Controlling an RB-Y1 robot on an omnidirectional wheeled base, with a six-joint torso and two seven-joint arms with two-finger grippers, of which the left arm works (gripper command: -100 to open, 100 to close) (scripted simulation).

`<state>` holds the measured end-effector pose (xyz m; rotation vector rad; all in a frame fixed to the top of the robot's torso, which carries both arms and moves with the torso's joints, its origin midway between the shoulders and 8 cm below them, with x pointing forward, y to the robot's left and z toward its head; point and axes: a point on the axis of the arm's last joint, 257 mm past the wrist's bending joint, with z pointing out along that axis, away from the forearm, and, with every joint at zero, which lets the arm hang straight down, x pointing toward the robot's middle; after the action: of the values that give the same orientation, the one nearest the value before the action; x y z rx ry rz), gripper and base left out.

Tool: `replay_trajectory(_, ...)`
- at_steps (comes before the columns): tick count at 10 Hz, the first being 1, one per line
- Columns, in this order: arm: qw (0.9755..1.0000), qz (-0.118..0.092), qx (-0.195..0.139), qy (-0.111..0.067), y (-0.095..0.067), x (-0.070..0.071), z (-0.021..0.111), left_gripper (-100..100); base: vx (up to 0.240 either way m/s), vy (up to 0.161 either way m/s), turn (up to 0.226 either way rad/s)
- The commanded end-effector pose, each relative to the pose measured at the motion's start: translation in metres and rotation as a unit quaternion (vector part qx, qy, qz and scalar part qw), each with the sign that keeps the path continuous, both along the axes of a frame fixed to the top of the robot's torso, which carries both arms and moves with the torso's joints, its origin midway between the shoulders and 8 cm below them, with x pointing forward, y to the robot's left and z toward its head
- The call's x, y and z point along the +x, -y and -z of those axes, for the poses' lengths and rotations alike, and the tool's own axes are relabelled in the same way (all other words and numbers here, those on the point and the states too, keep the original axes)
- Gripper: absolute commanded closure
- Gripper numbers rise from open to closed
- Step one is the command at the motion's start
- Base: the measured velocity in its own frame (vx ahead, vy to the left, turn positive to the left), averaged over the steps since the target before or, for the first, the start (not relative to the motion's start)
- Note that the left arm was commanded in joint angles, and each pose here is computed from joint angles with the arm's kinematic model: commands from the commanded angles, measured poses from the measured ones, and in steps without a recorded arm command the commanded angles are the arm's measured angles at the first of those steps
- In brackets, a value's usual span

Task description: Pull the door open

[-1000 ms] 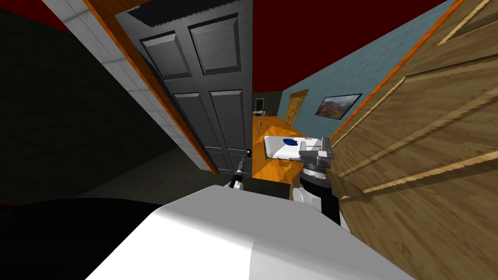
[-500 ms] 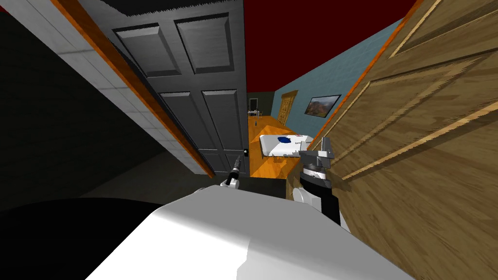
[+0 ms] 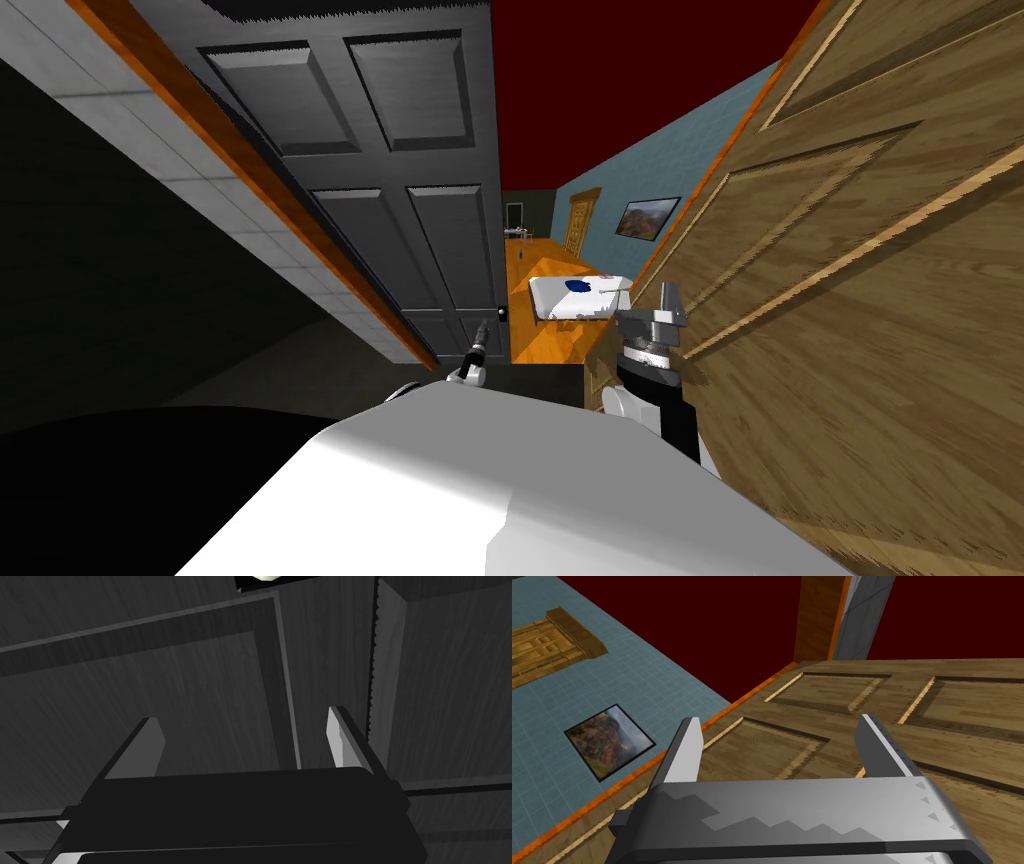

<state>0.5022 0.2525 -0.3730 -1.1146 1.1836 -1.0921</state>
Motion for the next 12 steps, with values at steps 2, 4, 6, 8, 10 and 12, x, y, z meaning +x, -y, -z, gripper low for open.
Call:
replay_trajectory(2, 0.9992, -0.030, -0.026, -0.009, -0.016, -0.004, 0.008, -100, 0.097, -0.047, -0.049)
replay_trajectory(4, 0.9985, -0.036, -0.040, -0.011, -0.012, -0.006, 0.011, -100, 0.194, -0.068, 0.010)
replay_trajectory(6, 0.9977, -0.042, -0.052, -0.015, -0.007, -0.007, 0.015, -100, 0.207, -0.062, -0.005)
replay_trajectory(8, 0.9970, -0.045, -0.060, -0.017, -0.003, -0.009, 0.017, -100, 0.220, -0.039, -0.013)
replay_trajectory(10, 0.9968, -0.046, -0.062, -0.019, -0.002, -0.010, 0.019, -100, 0.150, -0.019, 0.014)
replay_trajectory(12, 0.9968, -0.046, -0.062, -0.019, -0.002, -0.010, 0.019, 100, -0.038, 0.001, -0.022)
